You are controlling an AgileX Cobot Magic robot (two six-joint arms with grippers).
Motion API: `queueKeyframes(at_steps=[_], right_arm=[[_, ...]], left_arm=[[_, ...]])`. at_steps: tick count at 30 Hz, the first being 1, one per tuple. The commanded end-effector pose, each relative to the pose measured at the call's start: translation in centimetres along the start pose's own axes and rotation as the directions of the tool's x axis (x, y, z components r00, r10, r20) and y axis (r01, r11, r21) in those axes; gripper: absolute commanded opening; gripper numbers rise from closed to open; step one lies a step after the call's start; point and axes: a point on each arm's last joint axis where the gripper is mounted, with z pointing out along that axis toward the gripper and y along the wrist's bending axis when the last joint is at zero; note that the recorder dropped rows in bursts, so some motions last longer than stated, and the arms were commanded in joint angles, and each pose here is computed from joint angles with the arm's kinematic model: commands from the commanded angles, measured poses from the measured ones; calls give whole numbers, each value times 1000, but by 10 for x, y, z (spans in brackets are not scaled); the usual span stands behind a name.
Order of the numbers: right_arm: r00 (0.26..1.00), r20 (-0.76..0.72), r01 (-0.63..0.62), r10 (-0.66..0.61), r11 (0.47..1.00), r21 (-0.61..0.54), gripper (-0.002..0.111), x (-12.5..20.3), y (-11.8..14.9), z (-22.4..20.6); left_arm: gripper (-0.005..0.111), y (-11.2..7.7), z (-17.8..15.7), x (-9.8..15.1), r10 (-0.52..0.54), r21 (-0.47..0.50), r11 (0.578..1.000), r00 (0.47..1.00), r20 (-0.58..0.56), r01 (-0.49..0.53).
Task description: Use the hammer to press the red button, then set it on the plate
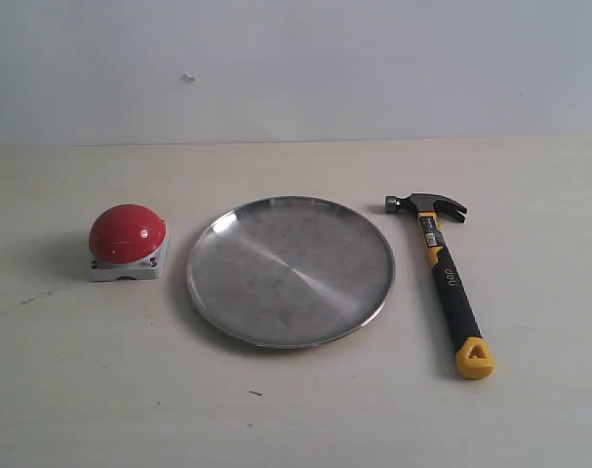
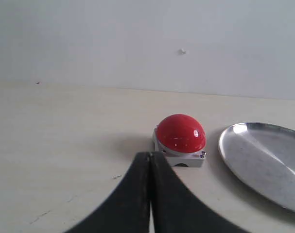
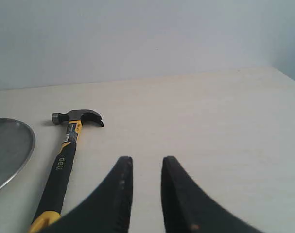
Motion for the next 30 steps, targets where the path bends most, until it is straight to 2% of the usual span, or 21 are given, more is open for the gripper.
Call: queueKeyframes(at_steps=[1, 15, 17, 19, 22, 27, 28, 29, 30], right_arm=[[1000, 15, 10, -10, 1000, 4, 22, 0, 0, 0], [992, 124, 38, -37, 999, 0, 22, -10, 0, -1], [977, 183, 107, -107, 994, 10, 22, -15, 1, -2], [946, 323, 40, -30, 999, -22, 22, -28, 3, -5], [852, 455, -209, 259, 965, -159, 22, -42, 4, -11], [787, 516, -263, 338, 941, -215, 22, -49, 3, -16], [756, 533, -298, 379, 925, -236, 22, -52, 2, -17], [683, 555, -384, 475, 880, -280, 21, -55, -2, -20], [601, 541, -494, 588, 806, -328, 20, -56, -6, -20]], left_arm=[[0, 0, -1, -1, -2, 4, 1000, 1000, 8, 2], [0, 0, -1, -1, -2, 4, 1000, 1000, 8, 2], [0, 0, -1, -1, -2, 4, 1000, 1000, 8, 2], [0, 0, -1, -1, -2, 4, 1000, 1000, 8, 2], [0, 0, -1, -1, -2, 4, 1000, 1000, 8, 2], [0, 0, -1, -1, -2, 4, 1000, 1000, 8, 2], [0, 0, -1, -1, -2, 4, 1000, 1000, 8, 2], [0, 0, -1, -1, -2, 4, 1000, 1000, 8, 2], [0, 0, -1, -1, -2, 4, 1000, 1000, 8, 2]])
